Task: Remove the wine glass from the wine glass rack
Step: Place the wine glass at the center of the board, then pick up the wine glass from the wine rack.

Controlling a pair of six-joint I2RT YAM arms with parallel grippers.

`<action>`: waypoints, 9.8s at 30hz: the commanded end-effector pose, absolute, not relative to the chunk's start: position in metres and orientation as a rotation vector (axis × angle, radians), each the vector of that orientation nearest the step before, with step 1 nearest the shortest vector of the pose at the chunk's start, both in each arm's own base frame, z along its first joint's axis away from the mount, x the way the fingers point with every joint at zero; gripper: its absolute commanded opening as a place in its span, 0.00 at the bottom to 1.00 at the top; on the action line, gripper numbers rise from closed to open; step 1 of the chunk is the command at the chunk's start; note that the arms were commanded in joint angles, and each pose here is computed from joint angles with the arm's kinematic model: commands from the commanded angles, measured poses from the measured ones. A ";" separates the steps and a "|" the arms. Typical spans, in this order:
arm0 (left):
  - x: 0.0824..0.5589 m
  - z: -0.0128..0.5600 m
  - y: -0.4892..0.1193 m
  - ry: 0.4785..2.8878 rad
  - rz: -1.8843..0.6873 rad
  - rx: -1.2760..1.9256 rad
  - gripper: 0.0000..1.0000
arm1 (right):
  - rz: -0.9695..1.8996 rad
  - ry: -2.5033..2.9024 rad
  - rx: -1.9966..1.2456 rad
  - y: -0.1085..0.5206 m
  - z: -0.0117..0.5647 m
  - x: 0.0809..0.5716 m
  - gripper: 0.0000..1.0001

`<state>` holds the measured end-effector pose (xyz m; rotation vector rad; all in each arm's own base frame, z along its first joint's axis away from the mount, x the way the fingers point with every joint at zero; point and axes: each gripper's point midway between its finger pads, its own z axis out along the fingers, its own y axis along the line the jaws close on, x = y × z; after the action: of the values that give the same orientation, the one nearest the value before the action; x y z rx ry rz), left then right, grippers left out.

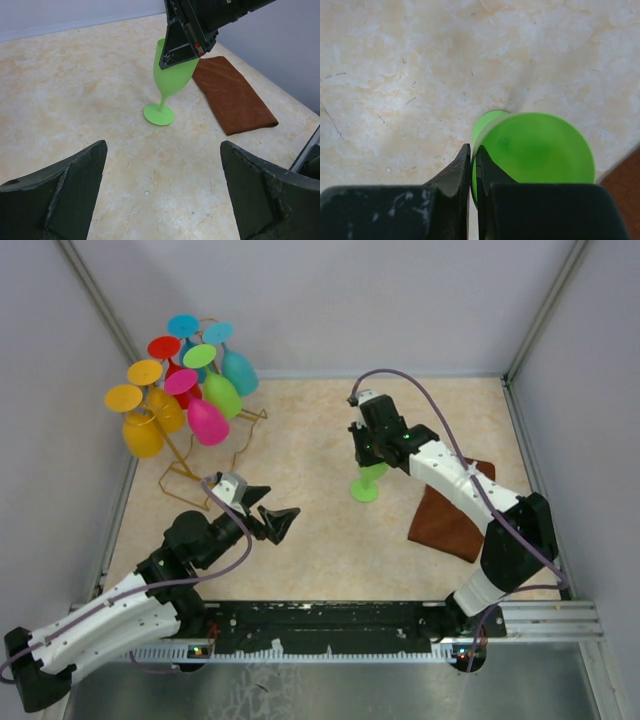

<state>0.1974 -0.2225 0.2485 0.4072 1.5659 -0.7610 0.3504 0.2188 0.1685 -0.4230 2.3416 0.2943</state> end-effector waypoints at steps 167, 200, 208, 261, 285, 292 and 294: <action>0.410 0.396 0.012 1.799 -0.489 -0.302 0.72 | 0.890 1.857 0.148 0.102 0.258 0.230 0.99; 0.412 0.374 0.002 1.870 -0.542 -0.250 0.57 | 0.896 1.886 0.171 0.102 0.250 0.227 0.99; 0.415 0.369 0.002 1.858 -0.561 -0.274 0.53 | 0.893 1.891 0.179 0.101 0.248 0.228 0.99; 0.413 0.375 0.000 1.671 -0.718 -0.513 0.29 | 0.869 1.905 0.174 0.099 0.249 0.228 0.99; 0.410 0.382 -0.004 1.623 -0.786 -0.574 0.05 | 0.862 1.914 0.179 0.098 0.247 0.229 0.99; 0.407 0.386 -0.011 1.620 -0.845 -0.576 0.00 | 0.864 1.911 0.178 0.098 0.248 0.229 0.99; 0.406 0.386 -0.013 1.624 -0.863 -0.574 0.00 | 0.863 1.911 0.177 0.098 0.248 0.229 0.99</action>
<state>0.4133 -0.0066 0.3843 -0.5852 1.6228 -0.8177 0.2239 0.1010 0.2212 0.2213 1.9836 0.8906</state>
